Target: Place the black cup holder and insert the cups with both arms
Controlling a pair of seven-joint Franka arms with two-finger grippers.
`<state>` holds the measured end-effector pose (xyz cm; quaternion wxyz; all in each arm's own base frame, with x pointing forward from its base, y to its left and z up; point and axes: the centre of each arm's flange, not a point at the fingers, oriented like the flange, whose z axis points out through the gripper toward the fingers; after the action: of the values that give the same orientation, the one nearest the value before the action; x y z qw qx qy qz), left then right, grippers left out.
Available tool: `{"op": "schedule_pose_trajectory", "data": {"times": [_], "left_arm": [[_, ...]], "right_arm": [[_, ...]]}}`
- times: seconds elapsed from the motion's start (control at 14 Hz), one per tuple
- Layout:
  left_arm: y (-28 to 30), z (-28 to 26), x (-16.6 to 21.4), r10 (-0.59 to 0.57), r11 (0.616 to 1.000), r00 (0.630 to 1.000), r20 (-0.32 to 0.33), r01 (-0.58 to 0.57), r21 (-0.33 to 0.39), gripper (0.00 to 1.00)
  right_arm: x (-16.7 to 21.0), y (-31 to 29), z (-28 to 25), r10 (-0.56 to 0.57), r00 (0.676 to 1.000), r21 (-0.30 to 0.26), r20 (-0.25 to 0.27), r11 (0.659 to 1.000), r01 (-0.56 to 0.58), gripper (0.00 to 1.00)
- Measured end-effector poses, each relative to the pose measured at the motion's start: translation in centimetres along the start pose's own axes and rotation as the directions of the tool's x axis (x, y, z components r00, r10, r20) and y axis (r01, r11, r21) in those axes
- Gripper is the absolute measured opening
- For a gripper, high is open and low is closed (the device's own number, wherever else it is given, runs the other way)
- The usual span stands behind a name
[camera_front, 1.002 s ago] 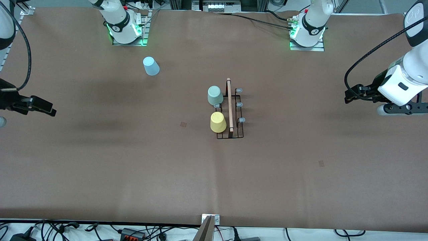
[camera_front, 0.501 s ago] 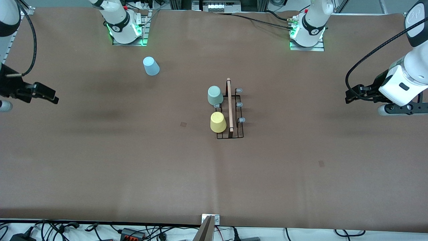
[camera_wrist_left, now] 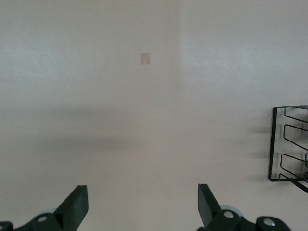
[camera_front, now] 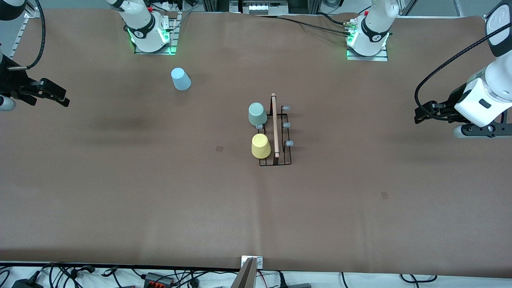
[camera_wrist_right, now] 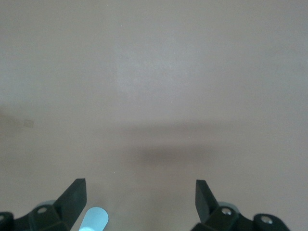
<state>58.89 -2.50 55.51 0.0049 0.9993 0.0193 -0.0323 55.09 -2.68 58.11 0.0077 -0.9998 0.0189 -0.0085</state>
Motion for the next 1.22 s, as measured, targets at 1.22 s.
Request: {"op": "schedule_pose_trajectory", "data": {"times": [1.22], "left_arm": [[-0.16, -0.08, 0.29, 0.026, 1.0, 0.999, -0.02, -0.026, -0.002, 1.0]], "right_arm": [[-0.11, -0.1, 0.45, -0.003, 1.0, 0.0, 0.012, 1.0, 0.003, 1.0]]}}
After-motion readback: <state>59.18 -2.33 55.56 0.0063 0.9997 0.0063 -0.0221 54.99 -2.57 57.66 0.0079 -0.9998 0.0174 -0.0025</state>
